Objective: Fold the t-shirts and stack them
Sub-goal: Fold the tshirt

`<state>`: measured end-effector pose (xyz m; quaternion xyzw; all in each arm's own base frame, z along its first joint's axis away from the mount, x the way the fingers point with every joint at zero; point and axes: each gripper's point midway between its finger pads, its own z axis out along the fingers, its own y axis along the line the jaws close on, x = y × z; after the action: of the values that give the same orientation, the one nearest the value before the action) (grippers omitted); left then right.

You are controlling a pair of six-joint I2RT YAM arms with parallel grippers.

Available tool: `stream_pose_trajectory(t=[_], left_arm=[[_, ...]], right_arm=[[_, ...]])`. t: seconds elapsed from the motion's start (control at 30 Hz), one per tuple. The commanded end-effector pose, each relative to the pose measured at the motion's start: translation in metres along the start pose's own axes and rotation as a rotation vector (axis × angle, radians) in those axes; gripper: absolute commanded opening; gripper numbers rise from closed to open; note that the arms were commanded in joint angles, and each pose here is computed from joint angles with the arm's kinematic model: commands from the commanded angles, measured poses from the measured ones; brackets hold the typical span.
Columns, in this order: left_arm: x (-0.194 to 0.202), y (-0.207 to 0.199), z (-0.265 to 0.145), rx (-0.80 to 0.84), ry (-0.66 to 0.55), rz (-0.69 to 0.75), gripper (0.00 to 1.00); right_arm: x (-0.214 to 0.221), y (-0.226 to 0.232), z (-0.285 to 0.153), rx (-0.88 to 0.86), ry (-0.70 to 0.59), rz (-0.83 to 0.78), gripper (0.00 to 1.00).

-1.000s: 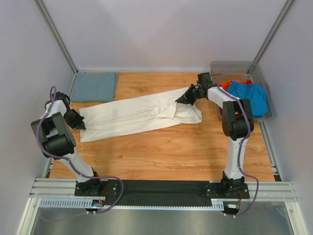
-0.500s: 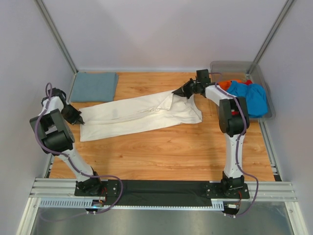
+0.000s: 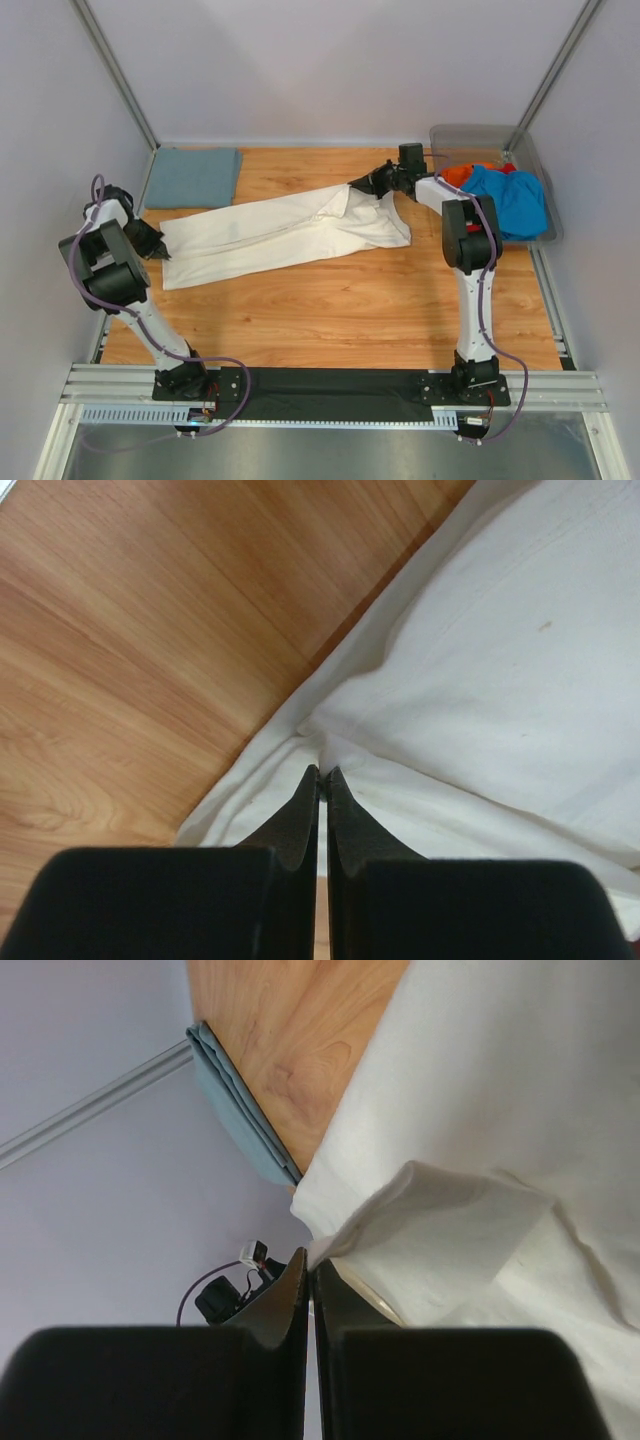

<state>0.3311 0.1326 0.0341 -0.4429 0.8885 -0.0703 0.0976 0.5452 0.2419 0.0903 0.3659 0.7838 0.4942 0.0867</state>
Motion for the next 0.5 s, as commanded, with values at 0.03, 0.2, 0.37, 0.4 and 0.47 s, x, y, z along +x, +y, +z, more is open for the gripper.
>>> stream_pose_trajectory(t=[0.03,0.2,0.37,0.4,0.47], left_arm=[[-0.009,0.013,0.004,-0.026,-0.01,-0.023,0.0],[-0.001,0.009,0.011,0.004,0.037,-0.02,0.22],[-0.006,0.013,-0.018,-0.015,-0.081,-0.012,0.4],[-0.008,0.014,-0.024,-0.02,-0.104,-0.01,0.41],[-0.008,0.013,-0.039,-0.014,-0.135,-0.013,0.42]], right_arm=[[-0.013,0.028,0.002,-0.076,-0.025,-0.007,0.0],[-0.015,0.013,0.01,-0.037,-0.004,-0.029,0.04],[-0.022,0.016,0.005,-0.027,-0.03,-0.129,0.16],[-0.024,0.016,0.005,-0.023,-0.034,-0.169,0.19],[-0.031,0.02,0.003,-0.021,-0.038,-0.233,0.27]])
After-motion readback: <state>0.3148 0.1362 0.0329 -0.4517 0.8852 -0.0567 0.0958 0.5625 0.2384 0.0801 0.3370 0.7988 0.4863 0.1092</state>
